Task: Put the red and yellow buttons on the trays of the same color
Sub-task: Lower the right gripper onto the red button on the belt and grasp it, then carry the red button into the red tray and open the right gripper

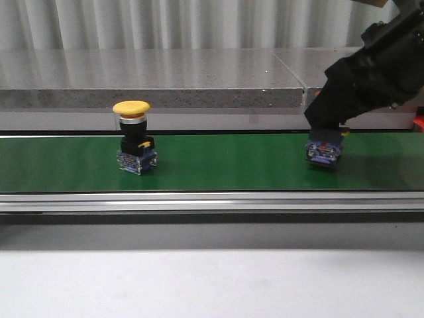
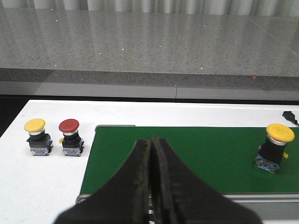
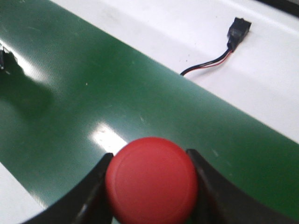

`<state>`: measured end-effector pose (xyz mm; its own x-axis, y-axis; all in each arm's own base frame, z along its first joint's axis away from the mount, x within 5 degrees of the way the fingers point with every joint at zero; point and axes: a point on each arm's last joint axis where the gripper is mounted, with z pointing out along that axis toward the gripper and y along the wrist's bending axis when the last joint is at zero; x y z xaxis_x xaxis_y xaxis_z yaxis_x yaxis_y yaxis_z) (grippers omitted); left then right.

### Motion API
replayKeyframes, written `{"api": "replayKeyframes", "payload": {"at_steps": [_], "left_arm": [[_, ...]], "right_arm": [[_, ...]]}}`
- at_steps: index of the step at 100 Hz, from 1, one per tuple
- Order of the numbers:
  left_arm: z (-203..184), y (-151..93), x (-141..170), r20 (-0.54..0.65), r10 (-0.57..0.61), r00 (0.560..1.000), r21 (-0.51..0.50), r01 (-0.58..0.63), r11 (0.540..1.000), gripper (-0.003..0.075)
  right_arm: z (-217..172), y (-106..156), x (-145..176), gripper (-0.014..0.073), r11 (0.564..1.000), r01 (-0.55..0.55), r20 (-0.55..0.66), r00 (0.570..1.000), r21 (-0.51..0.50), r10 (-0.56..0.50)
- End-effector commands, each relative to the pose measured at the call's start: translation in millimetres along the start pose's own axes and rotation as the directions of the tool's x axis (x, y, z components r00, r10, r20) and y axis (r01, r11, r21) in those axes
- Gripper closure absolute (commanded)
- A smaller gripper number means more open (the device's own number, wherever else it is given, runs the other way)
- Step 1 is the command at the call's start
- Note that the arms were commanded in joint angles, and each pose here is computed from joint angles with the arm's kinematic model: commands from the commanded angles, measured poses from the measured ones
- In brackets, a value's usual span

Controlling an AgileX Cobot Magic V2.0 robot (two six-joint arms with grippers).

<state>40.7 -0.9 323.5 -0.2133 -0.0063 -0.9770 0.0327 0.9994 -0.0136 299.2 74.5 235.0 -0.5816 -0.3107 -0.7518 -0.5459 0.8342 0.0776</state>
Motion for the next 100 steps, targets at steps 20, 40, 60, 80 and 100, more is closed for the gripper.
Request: {"api": "replayKeyframes", "payload": {"at_steps": [20, 40, 60, 80, 100], "left_arm": [[-2.7, -0.7, -14.0, 0.088, -0.003, 0.996, 0.01, 0.002, 1.0, 0.0741], [-2.7, -0.7, -14.0, 0.088, -0.003, 0.996, 0.01, 0.002, 1.0, 0.0741], [-2.7, -0.7, -14.0, 0.088, -0.003, 0.996, 0.01, 0.002, 1.0, 0.0741], [-2.7, -0.7, -14.0, 0.088, -0.003, 0.996, 0.01, 0.002, 1.0, 0.0741], [-2.7, -0.7, -14.0, 0.088, -0.003, 0.996, 0.01, 0.002, 1.0, 0.0741]], "right_arm": [[-67.7, -52.3, -56.0, 0.0421, 0.98, -0.119, 0.257, 0.963, 0.16, 0.075], [-108.4, -120.7, -57.5, 0.0421, 0.908, -0.272, 0.354, 0.923, 0.319, 0.152], [-115.9, -181.2, -40.9, 0.0421, 0.837, -0.365, 0.368, 0.905, 0.408, 0.215], [-97.8, -229.5, -22.4, 0.0421, 0.778, -0.423, 0.361, 0.893, 0.466, 0.269], [-76.0, -259.7, -2.4, 0.0421, 0.726, -0.45, 0.343, 0.889, 0.52, 0.305]]}}
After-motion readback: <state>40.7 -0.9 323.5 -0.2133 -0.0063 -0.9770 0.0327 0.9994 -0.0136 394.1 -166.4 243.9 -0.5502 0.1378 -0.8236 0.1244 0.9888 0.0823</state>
